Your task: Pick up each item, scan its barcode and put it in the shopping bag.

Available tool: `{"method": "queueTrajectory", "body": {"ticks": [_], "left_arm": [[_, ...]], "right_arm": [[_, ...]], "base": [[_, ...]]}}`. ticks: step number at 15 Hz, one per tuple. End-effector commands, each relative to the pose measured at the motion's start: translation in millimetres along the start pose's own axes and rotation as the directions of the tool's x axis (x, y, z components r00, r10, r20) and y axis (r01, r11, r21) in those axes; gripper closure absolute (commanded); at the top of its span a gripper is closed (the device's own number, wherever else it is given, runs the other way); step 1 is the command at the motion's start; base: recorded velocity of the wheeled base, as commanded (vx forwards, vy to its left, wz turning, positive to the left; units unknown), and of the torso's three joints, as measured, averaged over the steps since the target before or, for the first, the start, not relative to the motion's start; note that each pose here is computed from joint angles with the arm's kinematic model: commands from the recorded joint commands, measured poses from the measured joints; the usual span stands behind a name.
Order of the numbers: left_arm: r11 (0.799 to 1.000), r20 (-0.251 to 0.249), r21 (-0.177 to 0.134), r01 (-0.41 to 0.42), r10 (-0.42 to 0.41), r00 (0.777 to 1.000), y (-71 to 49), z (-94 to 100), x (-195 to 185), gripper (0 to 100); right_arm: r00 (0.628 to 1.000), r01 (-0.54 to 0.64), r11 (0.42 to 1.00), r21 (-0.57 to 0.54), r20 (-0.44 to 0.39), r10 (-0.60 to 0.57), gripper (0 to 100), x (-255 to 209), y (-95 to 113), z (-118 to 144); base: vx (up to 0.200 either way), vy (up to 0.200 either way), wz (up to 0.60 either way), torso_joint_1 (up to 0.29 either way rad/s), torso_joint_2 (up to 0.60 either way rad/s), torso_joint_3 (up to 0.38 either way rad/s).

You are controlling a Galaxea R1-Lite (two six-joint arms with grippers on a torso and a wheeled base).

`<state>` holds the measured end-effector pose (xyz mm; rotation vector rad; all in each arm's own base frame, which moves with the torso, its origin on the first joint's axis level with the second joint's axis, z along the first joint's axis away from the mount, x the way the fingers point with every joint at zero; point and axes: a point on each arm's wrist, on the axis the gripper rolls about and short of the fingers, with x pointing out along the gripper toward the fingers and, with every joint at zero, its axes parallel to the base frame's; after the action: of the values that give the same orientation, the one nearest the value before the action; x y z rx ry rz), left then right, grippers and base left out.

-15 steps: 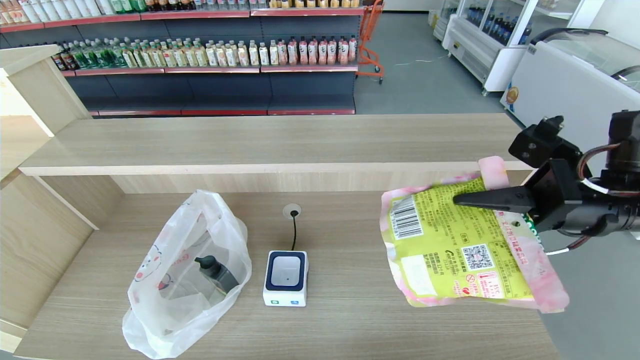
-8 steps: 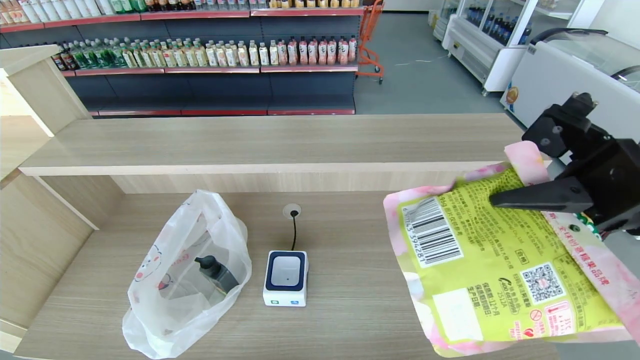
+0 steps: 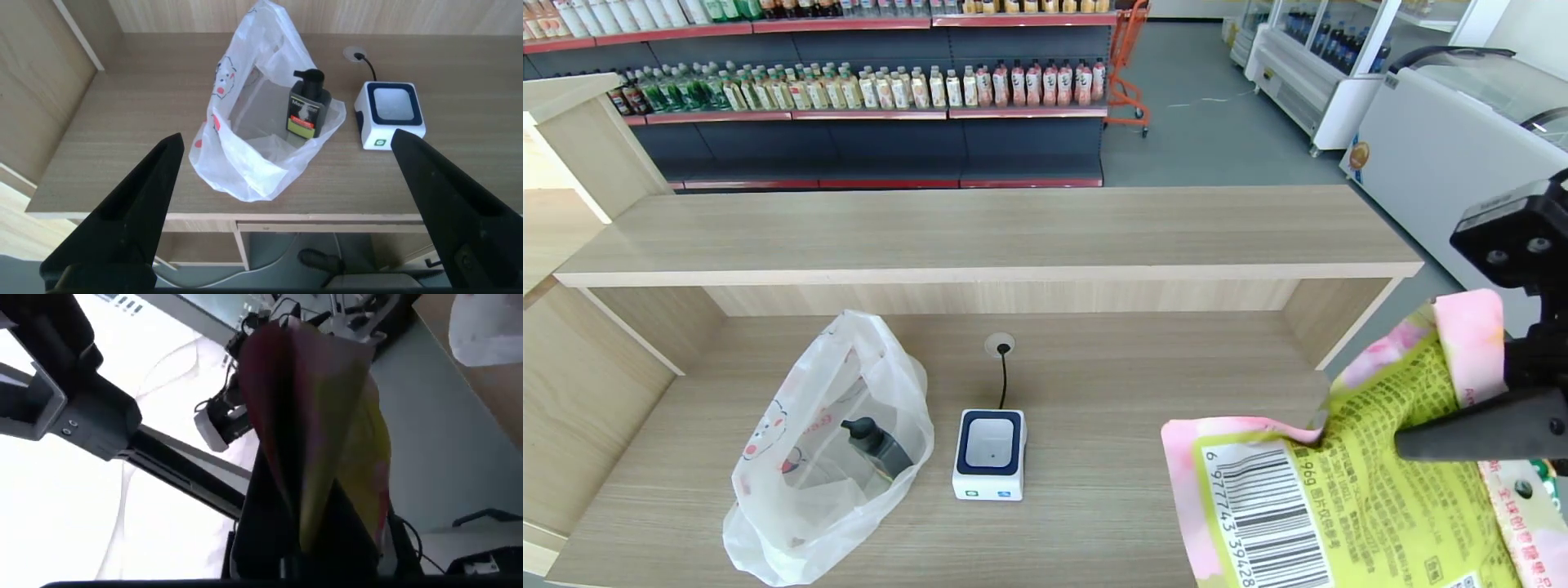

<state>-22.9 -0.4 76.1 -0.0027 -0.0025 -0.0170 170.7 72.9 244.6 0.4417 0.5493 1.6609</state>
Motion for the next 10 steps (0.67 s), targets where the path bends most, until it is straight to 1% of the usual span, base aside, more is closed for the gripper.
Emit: {"method": "queueTrajectory", "body": {"ticks": [1, 3, 5, 7, 9, 10], "left_arm": [[1.000, 0.001, -0.002, 0.000, 0.000, 1.000, 0.0, 0.0, 0.0, 0], [1.000, 0.001, 0.000, 0.000, 0.000, 1.000, 0.0, 0.0, 0.0, 0], [1.000, 0.001, 0.000, 0.000, 0.000, 1.000, 0.0, 0.0, 0.0, 0], [1.000, 0.001, 0.000, 0.000, 0.000, 1.000, 0.0, 0.0, 0.0, 0], [1.000, 0.001, 0.000, 0.000, 0.000, 1.000, 0.0, 0.0, 0.0, 0], [1.000, 0.001, 0.000, 0.000, 0.000, 1.000, 0.0, 0.0, 0.0, 0]], "right_arm": [[1.000, -0.007, 0.999, -0.038, -0.006, 0.007, 100, -0.3, 8.5, -12.6], [1.000, -0.005, 0.994, -0.112, -0.007, 0.005, 100, -0.6, 8.3, -18.3], [1.000, -0.002, 0.979, -0.205, -0.011, -0.001, 100, -0.7, 2.6, -22.0], [1.000, 0.013, 0.966, -0.257, -0.012, -0.017, 100, -3.1, -1.0, -29.4], [0.999, 0.028, 0.950, -0.310, -0.013, -0.034, 100, -5.7, -8.4, -46.7], [0.999, 0.036, 0.949, -0.313, -0.011, -0.042, 100, -7.2, -9.9, -50.6]], "base": [[0.000, 0.000, 0.00, 0.000, 0.00, 0.000], [0.000, 0.000, 0.00, 0.000, 0.00, 0.000], [0.000, 0.000, 0.00, 0.000, 0.00, 0.000], [0.000, 0.000, 0.00, 0.000, 0.00, 0.000], [0.000, 0.000, 0.00, 0.000, 0.00, 0.000], [0.000, 0.000, 0.00, 0.000, 0.00, 0.000]]}}
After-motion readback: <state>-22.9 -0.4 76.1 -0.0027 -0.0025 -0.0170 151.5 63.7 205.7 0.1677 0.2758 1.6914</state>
